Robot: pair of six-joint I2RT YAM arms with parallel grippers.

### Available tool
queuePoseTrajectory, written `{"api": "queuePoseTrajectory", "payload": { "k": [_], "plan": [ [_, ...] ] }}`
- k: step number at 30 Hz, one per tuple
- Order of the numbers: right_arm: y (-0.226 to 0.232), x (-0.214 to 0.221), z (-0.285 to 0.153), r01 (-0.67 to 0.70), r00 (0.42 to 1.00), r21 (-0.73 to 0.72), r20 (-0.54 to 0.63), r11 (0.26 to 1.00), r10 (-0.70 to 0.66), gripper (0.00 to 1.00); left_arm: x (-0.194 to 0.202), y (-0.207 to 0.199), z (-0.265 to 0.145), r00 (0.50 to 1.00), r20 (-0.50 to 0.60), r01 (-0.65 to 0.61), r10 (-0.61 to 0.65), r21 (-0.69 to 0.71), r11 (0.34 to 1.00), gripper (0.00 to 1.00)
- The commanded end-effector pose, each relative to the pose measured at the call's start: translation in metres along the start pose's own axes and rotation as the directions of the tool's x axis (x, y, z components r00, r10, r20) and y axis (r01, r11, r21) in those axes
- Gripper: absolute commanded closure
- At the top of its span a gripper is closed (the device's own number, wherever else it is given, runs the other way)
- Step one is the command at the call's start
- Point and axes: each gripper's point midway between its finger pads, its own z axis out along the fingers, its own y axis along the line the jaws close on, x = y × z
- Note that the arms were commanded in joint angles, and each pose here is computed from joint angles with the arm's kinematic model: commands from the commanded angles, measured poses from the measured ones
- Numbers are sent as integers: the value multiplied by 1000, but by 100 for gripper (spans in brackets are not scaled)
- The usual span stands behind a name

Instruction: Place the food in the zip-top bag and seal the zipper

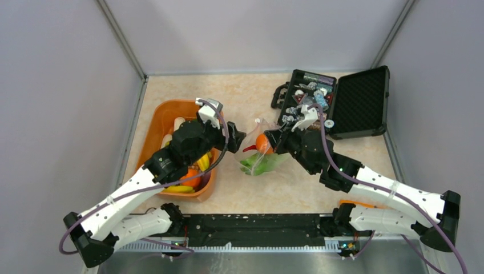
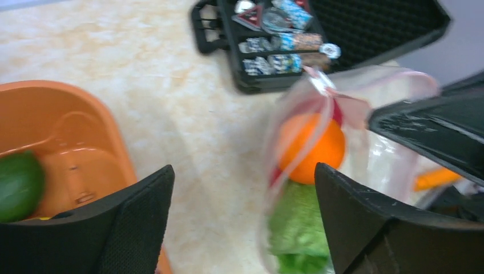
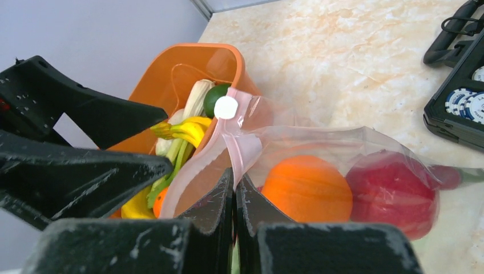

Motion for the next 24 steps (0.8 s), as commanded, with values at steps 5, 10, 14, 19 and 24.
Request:
{"api": "queuePoseTrajectory", "payload": {
  "k": [5,10,14,19,24],
  "plan": [
    [9,-22,-3,-45,997,-40,68,998,48,100,2,101,-1,1000,1,29,-30,-371,928,1],
    [10,-21,-5,-36,997,-48,61,998,39,100,6,150,-4,993,-2,107,-120,-436,893,1],
    [10,-22,-5,-35,997,-52,64,998,38,100,11,172,5,990,-76,72,-116,-435,898,1],
    [13,-23,-7,-27,998,-68,57,997,31,100,29,222,12,971,-175,43,-164,-545,837,1],
    [12,-26,-10,-27,997,-70,67,997,32,100,49,257,27,936,-262,47,-233,-566,823,1]
  ]
}}
